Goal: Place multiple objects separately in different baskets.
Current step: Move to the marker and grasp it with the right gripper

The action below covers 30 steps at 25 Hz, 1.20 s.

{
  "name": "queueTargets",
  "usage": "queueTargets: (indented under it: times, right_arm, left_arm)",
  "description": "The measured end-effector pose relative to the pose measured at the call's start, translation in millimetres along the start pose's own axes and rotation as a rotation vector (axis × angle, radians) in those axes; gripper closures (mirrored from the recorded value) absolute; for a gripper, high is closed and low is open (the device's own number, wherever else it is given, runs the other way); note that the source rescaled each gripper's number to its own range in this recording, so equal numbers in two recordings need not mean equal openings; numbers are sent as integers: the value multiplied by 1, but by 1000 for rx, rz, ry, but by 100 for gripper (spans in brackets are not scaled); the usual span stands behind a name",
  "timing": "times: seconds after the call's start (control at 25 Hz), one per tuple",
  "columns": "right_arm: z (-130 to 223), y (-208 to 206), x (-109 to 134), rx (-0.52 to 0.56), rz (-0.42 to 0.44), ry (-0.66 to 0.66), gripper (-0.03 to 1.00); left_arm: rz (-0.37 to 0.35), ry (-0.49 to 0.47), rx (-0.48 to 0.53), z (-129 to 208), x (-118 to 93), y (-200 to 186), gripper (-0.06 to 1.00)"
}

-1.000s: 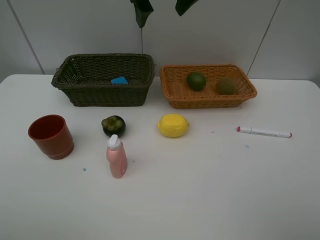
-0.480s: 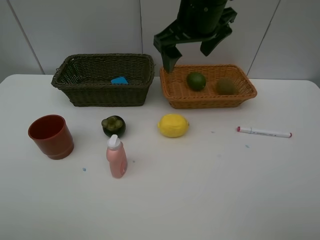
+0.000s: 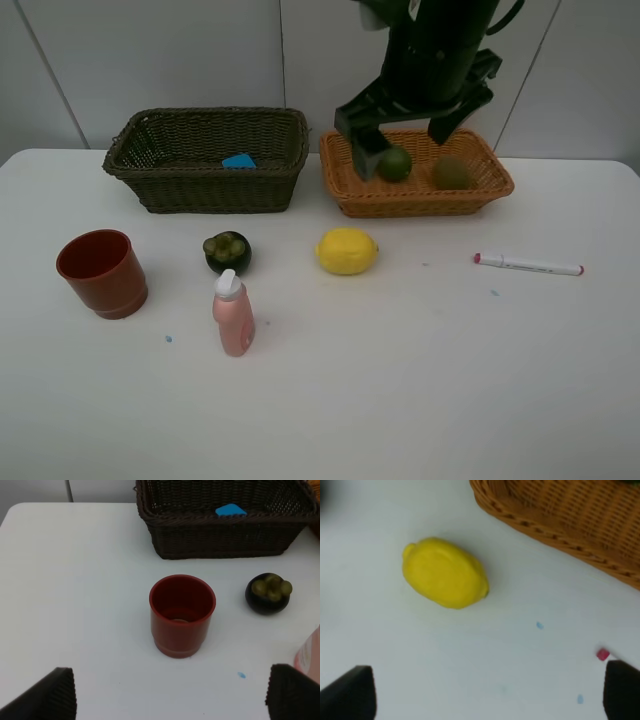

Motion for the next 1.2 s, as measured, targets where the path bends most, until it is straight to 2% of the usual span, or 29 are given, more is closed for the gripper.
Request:
queueTargets:
  times: [0.2,0.48,0.88,1.2]
  right_arm:
    - [25,11,-26,66,30,42,-3]
    - [51,31,-61,89,49,63,-3]
    - [69,68,-92,66,44,-101,-3]
    - [80,82,-121,65,71,-161,-3]
  left_arm:
    - [0,0,0,0,0,0,-3]
    - [0,0,0,0,0,0,-3]
    - [0,0,0,0,0,0,-3]
    - [0,0,0,0,0,0,-3]
Point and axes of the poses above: a point on each arm's last joint axis where the gripper is mounted, y pointing out along that axis toward the gripper, x along the wrist's bending axis when the last joint is at zero, z = x × y, the point moved 4 cm from there along y, pointing out along that axis toward the gripper, and after that the axes turned 10 degrees about y, right-handed, at the moved point
